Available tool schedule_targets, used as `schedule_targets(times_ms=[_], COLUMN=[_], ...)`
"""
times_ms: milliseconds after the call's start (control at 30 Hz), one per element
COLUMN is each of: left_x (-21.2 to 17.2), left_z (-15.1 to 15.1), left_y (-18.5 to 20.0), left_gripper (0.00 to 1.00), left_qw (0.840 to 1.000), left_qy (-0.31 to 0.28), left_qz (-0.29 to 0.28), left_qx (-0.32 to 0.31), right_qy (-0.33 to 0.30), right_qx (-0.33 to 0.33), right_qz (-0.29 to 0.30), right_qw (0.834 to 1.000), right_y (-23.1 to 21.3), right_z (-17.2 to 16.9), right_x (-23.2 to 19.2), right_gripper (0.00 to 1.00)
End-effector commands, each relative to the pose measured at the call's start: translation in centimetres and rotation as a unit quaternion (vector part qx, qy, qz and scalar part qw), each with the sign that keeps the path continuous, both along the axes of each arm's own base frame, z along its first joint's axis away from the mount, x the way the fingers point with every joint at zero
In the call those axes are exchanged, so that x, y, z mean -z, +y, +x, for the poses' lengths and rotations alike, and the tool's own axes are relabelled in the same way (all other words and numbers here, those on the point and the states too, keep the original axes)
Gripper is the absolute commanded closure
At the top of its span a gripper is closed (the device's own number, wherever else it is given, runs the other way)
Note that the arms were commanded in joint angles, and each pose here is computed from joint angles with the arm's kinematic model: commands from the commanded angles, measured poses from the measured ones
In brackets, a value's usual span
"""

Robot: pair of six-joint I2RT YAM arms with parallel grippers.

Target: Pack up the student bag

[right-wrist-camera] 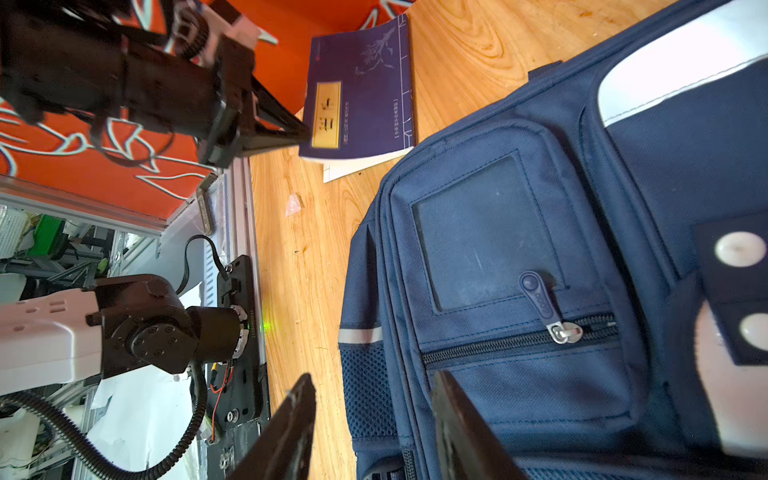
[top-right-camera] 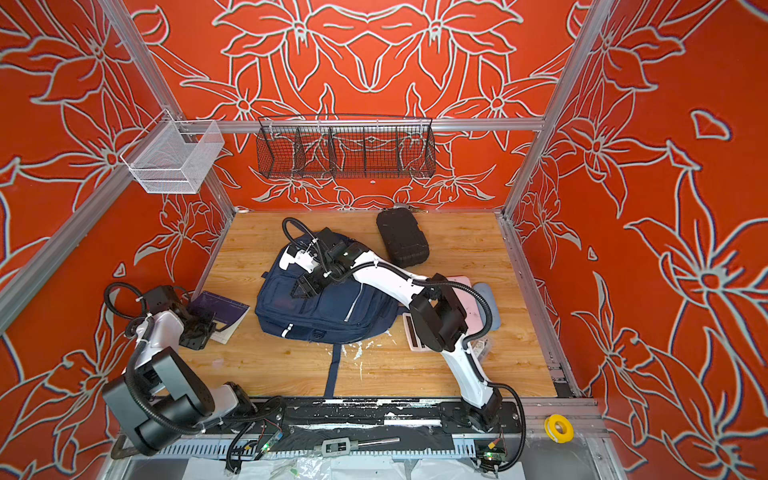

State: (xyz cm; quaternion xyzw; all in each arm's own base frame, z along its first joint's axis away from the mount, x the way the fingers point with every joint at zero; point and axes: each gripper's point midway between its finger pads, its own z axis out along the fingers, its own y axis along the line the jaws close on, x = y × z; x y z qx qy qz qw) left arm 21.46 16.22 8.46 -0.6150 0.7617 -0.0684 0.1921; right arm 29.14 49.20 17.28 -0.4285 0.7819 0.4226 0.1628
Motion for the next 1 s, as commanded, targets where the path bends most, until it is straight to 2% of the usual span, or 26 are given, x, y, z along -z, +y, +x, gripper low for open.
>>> schedule_targets(times_ms=[0,200,600,800,967], left_x=[-3.1,-7.5,-15.8,-20.9,-23.5], left_z=[-0.1,0.5,2.9,5.1,8.1], left_y=[-0.2,0.2,-3.4,-6.1,-10.3], left_gripper=[1.00,1.00,1.00,1.00,1.00], left_qw=[1.000,0.998,0.986,0.971,0.951], left_qy=[-0.010,-0.033,-0.130,-0.201,-0.263], left_qz=[0.011,0.041,0.052,0.044,0.018], left_qx=[0.003,0.023,0.088,0.118,0.159], right_qy=[-0.001,0.007,0.051,0.038,0.075], right_qx=[-0.017,-0.021,-0.025,-0.009,0.054], right_qz=[0.017,0.030,0.052,0.052,0.069], right_qw=[1.000,0.999,0.997,0.998,0.993], right_y=[0.5,1.2,2.5,1.2,-2.0], right_z=[-0.4,-0.7,-1.7,-1.2,1.0], right_x=[-1.2,-1.8,-2.8,-4.7,-6.5], right_gripper=[0.53,0.54,0.54,0.53,0.50])
